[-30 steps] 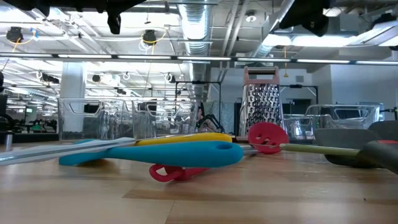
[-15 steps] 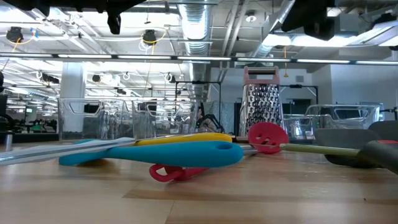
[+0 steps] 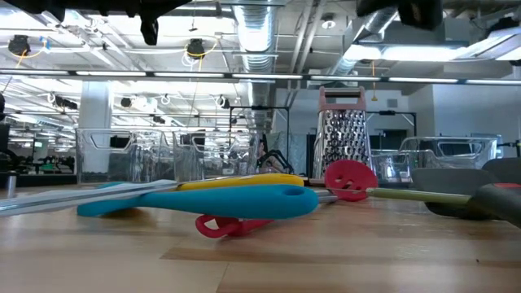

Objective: Pick & Place Kitchen Items
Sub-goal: Put the green table knife into the right transparent bin

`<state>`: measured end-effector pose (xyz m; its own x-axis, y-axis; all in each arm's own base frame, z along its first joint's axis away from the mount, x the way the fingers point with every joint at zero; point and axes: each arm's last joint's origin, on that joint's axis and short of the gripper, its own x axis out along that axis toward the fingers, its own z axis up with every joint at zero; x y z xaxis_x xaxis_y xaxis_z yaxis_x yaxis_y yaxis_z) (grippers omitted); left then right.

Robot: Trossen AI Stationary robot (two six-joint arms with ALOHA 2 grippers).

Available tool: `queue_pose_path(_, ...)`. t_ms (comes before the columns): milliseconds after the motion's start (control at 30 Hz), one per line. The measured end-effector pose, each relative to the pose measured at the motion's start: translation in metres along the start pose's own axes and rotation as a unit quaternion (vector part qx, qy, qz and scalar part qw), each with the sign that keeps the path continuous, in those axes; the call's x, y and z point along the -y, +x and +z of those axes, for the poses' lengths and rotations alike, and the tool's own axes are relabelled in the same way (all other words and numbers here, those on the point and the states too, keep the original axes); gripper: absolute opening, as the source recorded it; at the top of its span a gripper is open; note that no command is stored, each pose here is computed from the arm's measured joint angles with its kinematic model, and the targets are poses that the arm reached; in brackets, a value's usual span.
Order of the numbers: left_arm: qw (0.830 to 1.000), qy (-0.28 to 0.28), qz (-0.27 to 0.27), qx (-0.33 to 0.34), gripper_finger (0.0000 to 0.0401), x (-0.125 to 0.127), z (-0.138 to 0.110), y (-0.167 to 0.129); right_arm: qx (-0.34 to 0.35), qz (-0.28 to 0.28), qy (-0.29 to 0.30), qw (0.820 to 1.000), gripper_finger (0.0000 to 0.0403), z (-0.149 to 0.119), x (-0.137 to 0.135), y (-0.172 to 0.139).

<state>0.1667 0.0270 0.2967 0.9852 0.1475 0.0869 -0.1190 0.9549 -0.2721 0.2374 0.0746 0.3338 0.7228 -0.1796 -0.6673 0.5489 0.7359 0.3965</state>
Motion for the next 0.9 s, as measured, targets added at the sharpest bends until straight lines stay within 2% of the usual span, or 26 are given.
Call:
queue_pose_path(100,1.000,0.000,0.001,-0.002,0.0002,0.000,0.000,0.000,-0.007,-0.015,-0.028,0.999,0.0000,0.010,-0.027,0.001)
queue_pose_path(200,1.000,0.000,0.001,-0.003,0.0002,0.000,-0.001,0.000,-0.033,-0.057,-0.055,0.996,0.0000,0.017,-0.045,0.006)
queue_pose_path(400,1.000,0.000,0.002,-0.004,0.0002,0.000,-0.001,0.000,-0.116,-0.163,-0.097,0.975,0.0000,0.016,-0.060,0.024)
queue_pose_path(467,1.000,0.000,0.004,-0.006,0.0002,0.000,-0.001,0.000,-0.164,-0.178,-0.103,0.965,0.0000,0.009,-0.061,0.033)
queue_pose_path(567,1.000,-0.008,0.004,-0.006,0.0002,-0.001,-0.001,0.000,-0.239,-0.179,-0.093,0.950,0.0000,-0.001,-0.060,0.051)
queue_pose_path(700,1.000,-0.013,0.004,-0.006,0.0002,-0.001,-0.001,0.000,-0.278,-0.165,-0.122,0.938,0.0000,-0.014,-0.057,0.074)
queue_pose_path(800,1.000,-0.013,0.003,-0.006,0.0002,-0.001,-0.001,0.000,-0.278,-0.121,-0.111,0.946,0.0000,-0.019,-0.051,0.086)
queue_pose_path(900,1.000,-0.013,0.003,-0.006,0.0002,-0.001,-0.001,0.000,-0.262,-0.103,-0.099,0.955,0.0000,-0.021,-0.036,0.087)
